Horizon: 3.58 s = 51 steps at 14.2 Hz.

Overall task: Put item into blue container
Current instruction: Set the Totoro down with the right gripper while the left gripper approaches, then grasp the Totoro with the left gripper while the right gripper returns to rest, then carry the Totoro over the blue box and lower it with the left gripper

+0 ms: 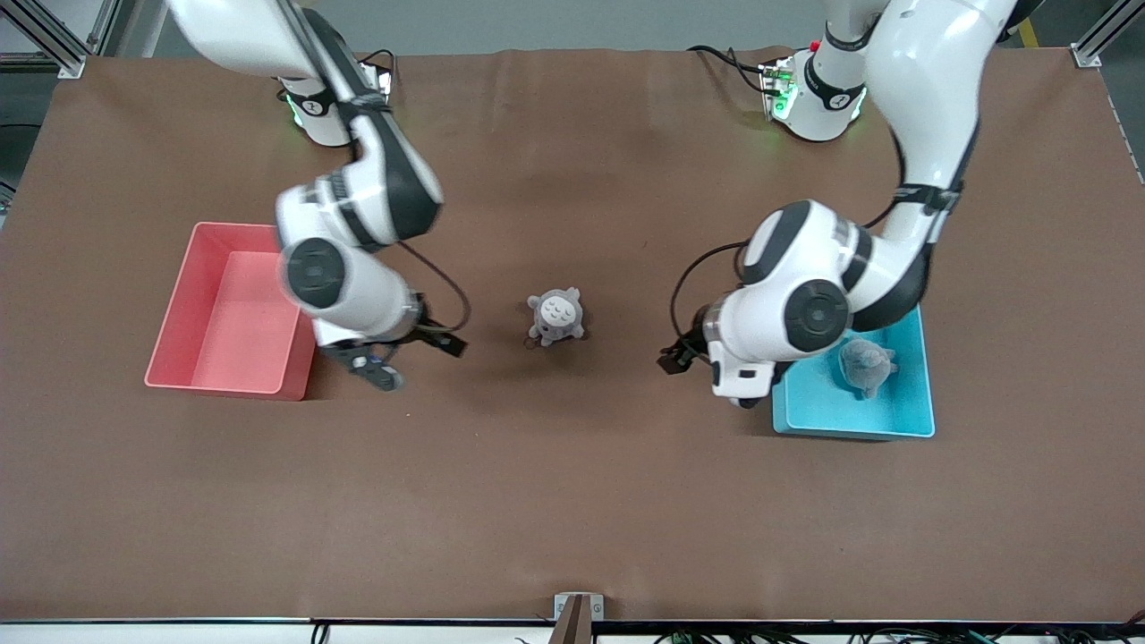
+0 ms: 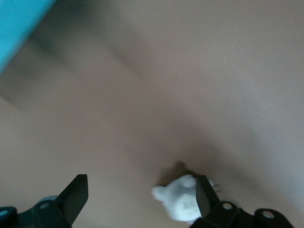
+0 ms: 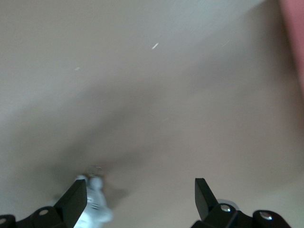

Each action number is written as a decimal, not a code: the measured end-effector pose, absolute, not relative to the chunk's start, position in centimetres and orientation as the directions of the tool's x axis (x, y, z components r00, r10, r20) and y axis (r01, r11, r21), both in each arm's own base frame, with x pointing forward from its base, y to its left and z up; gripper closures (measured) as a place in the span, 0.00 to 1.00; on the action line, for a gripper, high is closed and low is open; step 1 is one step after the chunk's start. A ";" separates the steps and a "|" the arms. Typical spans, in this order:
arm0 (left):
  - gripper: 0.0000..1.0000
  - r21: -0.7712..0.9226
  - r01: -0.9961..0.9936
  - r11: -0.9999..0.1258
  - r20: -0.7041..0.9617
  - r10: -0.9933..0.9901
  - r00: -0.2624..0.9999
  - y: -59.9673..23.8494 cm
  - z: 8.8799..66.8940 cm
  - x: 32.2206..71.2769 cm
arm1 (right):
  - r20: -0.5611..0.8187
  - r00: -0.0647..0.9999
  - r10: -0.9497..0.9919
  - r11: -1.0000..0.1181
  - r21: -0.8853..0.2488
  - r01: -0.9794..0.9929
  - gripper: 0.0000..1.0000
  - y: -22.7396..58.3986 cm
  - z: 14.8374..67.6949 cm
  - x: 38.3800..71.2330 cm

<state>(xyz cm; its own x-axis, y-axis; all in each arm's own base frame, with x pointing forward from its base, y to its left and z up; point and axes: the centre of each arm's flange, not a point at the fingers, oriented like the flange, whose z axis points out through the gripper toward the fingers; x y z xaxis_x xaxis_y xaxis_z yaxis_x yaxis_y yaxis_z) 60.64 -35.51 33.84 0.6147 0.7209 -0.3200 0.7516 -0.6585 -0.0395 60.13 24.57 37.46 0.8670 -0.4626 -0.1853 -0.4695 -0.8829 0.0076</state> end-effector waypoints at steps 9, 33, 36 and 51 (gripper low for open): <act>0.00 -0.087 0.895 -0.438 -0.240 0.881 0.408 -50.5 25.9 51.0 | -0.191 0.966 -0.175 -0.984 0.051 -0.169 0.00 2.7 47.4 61.3; 0.70 0.132 0.830 -0.542 0.090 0.841 0.534 -46.8 31.8 54.5 | -0.227 0.966 -0.123 -0.990 -0.045 -0.136 0.00 -8.4 57.9 59.5; 0.70 0.040 0.755 -0.655 0.133 0.752 0.645 -38.0 36.9 58.8 | -0.203 0.972 -0.119 -0.990 -0.046 -0.130 0.00 -8.1 58.6 59.6; 0.50 -0.291 0.500 -0.816 -0.259 0.570 0.780 -9.2 29.4 59.0 | -0.137 0.987 -0.086 -0.996 -0.027 -0.091 0.00 -6.4 63.9 53.4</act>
